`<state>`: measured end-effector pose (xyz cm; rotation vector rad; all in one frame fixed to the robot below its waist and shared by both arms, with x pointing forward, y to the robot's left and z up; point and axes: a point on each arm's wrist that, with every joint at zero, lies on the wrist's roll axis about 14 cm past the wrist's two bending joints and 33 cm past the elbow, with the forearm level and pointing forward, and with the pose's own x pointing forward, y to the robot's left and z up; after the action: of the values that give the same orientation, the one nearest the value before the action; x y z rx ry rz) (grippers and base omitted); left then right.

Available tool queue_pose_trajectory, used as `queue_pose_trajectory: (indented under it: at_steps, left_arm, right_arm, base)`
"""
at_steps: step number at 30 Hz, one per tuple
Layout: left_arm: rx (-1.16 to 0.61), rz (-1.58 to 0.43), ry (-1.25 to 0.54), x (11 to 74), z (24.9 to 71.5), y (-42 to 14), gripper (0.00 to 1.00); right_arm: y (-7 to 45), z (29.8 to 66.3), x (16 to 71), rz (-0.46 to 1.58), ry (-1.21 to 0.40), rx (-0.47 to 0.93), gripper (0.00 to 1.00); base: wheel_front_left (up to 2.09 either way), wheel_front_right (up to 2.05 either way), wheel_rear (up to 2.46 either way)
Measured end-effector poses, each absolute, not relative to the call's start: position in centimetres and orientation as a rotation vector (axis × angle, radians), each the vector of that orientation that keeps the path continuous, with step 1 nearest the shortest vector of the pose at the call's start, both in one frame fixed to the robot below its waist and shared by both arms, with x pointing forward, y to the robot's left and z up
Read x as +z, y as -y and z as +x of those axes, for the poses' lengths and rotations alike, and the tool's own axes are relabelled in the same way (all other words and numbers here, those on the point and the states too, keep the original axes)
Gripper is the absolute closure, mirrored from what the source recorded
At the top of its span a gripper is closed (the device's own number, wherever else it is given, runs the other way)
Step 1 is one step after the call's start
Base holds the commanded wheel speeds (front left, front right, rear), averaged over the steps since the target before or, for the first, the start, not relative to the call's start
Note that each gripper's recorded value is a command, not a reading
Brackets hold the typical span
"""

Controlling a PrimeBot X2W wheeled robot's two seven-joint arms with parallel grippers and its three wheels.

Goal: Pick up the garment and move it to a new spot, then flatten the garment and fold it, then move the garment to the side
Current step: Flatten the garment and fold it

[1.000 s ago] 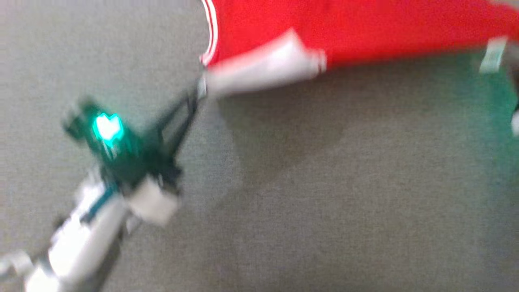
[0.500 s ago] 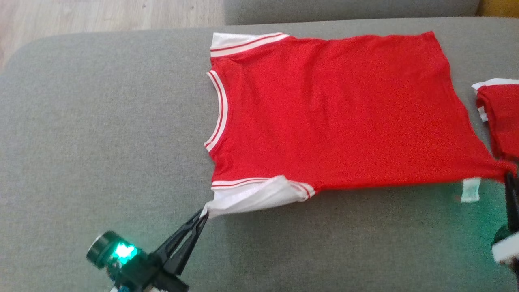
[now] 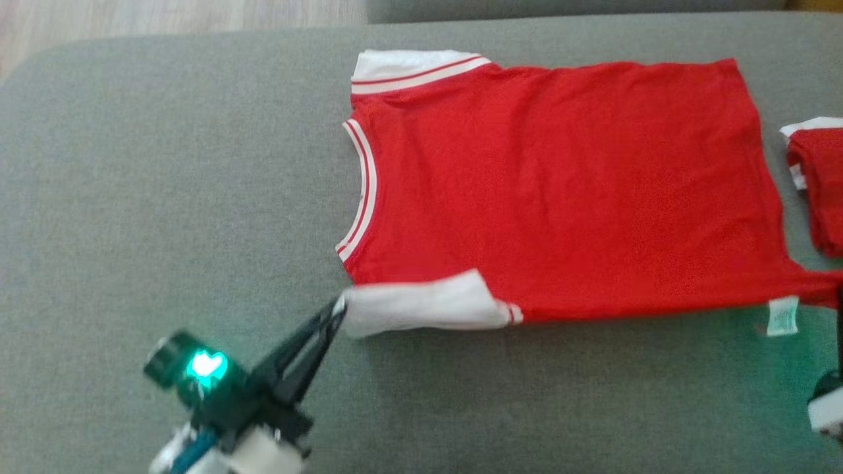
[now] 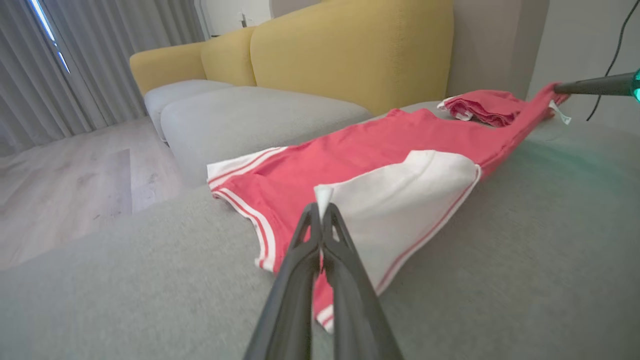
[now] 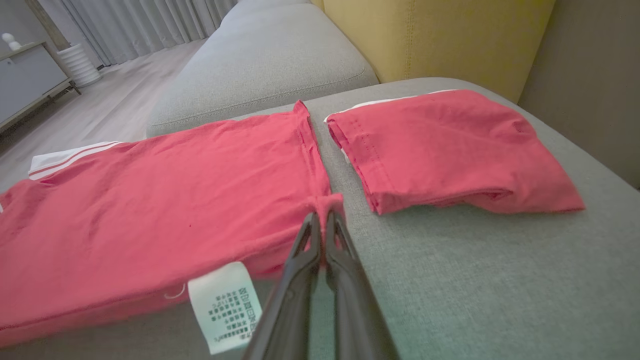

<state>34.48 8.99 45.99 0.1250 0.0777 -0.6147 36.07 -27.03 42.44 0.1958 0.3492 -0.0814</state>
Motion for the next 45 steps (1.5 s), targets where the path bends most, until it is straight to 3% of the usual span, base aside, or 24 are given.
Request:
queue_pose_trajectory:
  at_steps: [19, 20, 26, 27, 28, 29, 30, 31, 38, 45]
  left_arm:
    - [-0.667, 0.244, 0.021, 47.1, 46.0, -7.4, 1.0]
    - [-0.667, 0.243, 0.022, 47.1, 46.2, -7.4, 1.0]
    - [-0.66, 0.247, 0.016, 46.8, 47.0, -7.5, 1.0]
    - [-0.658, 0.248, 0.015, 46.7, 47.1, -7.5, 1.0]
    - [-0.657, 0.247, 0.014, 46.7, 47.2, -7.5, 1.0]
    - [-0.655, 0.245, 0.013, 46.7, 47.2, -7.5, 0.93]
    - [-0.651, 0.241, 0.012, 46.7, 47.3, -7.4, 0.42]
    - [-0.647, 0.237, 0.01, 46.7, 47.3, -7.4, 0.0]
    - [-0.55, 0.185, 0.013, 47.1, 46.7, -7.9, 0.0]
    - [-0.414, -0.07, -0.241, 40.6, 40.0, -7.8, 0.0]
  right_arm:
    - [25.6, 45.1, 40.4, 0.181, -0.372, -0.04, 1.0]
    - [25.6, 45.3, 40.3, 0.178, -0.374, -0.037, 0.87]
    - [25.9, 46.0, 40.1, 0.173, -0.362, -0.043, 0.82]
    - [26.0, 46.2, 40.1, 0.172, -0.359, -0.044, 0.69]
    - [25.9, 46.4, 40.1, 0.17, -0.356, -0.04, 0.36]
    - [25.8, 46.5, 40.1, 0.167, -0.358, -0.034, 0.06]
    - [25.7, 46.7, 40.2, 0.167, -0.351, -0.031, 0.0]
    - [25.7, 46.8, 40.4, 0.17, -0.342, -0.032, 0.0]
    - [25.3, 47.0, 42.1, 0.182, -0.253, -0.024, 0.0]
    - [25.0, 44.5, 42.2, 0.21, -0.243, -0.037, 0.0]
  base:
    - [0.0, 0.0, 0.0]
    - [0.0, 0.0, 0.0]
    - [0.0, 0.0, 0.0]
    - [0.0, 0.0, 0.0]
    - [0.0, 0.0, 0.0]
    - [0.0, 0.0, 0.0]
    - [0.0, 0.0, 0.0]
    - [0.0, 0.0, 0.0]
    - [0.0, 0.0, 0.0]
    - [0.0, 0.0, 0.0]
